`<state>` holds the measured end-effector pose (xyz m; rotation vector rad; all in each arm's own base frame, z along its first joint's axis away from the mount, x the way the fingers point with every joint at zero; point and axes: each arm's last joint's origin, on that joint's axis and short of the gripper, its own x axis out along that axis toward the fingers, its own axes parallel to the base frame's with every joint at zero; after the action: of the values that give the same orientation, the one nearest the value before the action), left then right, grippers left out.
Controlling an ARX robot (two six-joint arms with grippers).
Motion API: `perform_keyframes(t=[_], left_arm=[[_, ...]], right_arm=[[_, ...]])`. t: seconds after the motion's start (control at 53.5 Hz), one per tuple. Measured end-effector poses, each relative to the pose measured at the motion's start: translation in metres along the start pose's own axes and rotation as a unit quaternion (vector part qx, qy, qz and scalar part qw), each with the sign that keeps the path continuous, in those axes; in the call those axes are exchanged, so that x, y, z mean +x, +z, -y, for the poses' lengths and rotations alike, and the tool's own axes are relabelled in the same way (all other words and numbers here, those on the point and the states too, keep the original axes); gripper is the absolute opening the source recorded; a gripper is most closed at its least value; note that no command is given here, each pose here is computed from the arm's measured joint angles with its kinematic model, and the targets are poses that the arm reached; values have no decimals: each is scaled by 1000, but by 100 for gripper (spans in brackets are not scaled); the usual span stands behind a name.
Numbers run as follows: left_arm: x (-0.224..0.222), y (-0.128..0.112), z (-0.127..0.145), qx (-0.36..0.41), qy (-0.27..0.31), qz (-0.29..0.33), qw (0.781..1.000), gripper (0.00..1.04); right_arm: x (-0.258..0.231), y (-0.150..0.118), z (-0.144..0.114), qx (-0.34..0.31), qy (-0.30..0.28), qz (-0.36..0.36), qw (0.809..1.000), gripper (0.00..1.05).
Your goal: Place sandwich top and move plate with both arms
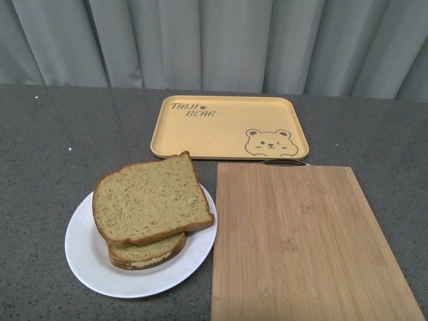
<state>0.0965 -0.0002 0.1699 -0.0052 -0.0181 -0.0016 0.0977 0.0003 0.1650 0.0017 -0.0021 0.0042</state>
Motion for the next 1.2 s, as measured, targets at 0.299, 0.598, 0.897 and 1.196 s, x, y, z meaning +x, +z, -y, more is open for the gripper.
perform_keyframes(t=[0.299,0.598,0.897,1.196], left_arm=[[0,0,0,0,0,0,1000,98],[2,-5,0,-58,-6,-85,995,98],[55,-7,6,-221,-13,-184,958,98],[139,-58,1,-344,-21,-351,870,98]], right_arm=[[0,0,0,0,0,0,1000,95],[0,0,0,0,0,0,1000,95],[0,0,0,0,0,0,1000,95],[0,0,0,0,0,0,1000,95]])
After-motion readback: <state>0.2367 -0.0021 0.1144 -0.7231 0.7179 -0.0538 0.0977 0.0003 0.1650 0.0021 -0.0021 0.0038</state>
